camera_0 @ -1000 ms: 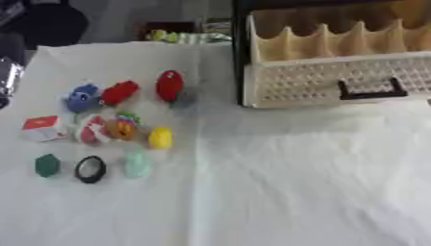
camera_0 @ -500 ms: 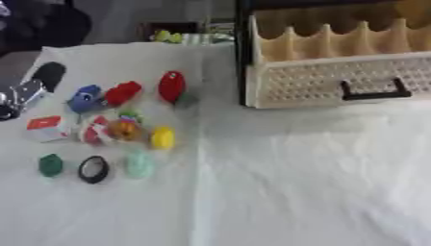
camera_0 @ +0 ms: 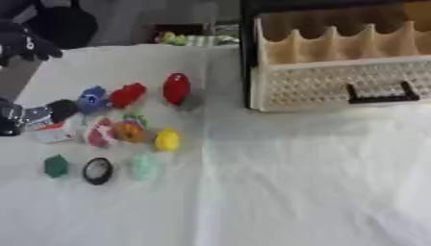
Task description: Pick up objects from table and place into drawer.
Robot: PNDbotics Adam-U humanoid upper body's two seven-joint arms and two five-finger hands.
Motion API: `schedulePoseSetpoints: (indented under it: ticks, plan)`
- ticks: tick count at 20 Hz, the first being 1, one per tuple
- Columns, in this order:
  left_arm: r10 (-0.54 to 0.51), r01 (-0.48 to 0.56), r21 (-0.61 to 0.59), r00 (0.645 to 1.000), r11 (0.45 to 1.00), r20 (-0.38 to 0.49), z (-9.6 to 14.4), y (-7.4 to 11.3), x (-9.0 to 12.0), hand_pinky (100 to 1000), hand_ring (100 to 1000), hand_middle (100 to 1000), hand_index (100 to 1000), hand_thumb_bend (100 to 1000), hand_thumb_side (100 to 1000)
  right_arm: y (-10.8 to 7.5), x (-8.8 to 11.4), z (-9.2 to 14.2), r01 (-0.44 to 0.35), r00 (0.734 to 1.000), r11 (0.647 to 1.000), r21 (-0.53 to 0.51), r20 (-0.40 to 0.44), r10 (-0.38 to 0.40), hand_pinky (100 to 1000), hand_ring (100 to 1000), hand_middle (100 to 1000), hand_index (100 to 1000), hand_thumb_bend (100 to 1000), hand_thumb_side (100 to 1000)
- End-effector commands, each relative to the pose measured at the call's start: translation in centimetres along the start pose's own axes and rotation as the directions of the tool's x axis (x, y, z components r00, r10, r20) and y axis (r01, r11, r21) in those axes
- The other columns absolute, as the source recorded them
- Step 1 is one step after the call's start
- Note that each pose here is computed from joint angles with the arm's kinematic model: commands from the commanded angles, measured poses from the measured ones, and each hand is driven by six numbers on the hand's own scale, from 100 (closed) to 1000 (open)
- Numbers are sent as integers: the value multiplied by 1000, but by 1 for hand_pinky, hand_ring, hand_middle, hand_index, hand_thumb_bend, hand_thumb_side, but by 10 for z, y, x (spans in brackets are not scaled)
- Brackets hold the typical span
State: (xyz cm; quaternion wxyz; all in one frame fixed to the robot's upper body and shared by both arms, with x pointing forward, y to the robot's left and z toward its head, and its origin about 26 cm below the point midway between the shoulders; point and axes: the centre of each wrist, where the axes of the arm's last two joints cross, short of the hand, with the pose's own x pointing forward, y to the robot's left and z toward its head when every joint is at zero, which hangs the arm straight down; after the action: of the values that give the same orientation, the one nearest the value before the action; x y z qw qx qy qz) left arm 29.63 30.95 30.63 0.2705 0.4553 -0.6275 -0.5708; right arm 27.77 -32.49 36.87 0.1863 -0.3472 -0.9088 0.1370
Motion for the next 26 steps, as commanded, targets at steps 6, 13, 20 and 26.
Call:
schedulePoseSetpoints:
  ticks: [6, 13, 20, 26]
  plan:
    - [-16, -2, -191, 996, 982, -93, 10, 0, -19, 570, 656, 661, 878, 579, 751, -8, 5, -5, -3, 1000, 1000, -30, 21, 3, 375, 396, 368, 775, 465, 1000]
    - [10, -48, -297, 992, 954, -128, 13, -7, -25, 591, 689, 696, 905, 580, 659, -8, 3, -3, 4, 1000, 998, -56, 0, -4, 374, 393, 364, 765, 450, 1000]
    - [13, -70, -362, 987, 930, -160, 14, -19, -32, 575, 680, 695, 907, 542, 553, -7, 2, -1, 8, 1000, 997, -75, -18, -9, 374, 391, 361, 755, 448, 1000]
    - [5, -85, -394, 980, 915, -201, 13, -30, -38, 568, 668, 674, 844, 569, 546, -7, 1, 0, 16, 999, 996, -87, -27, -19, 376, 390, 361, 751, 443, 1000]
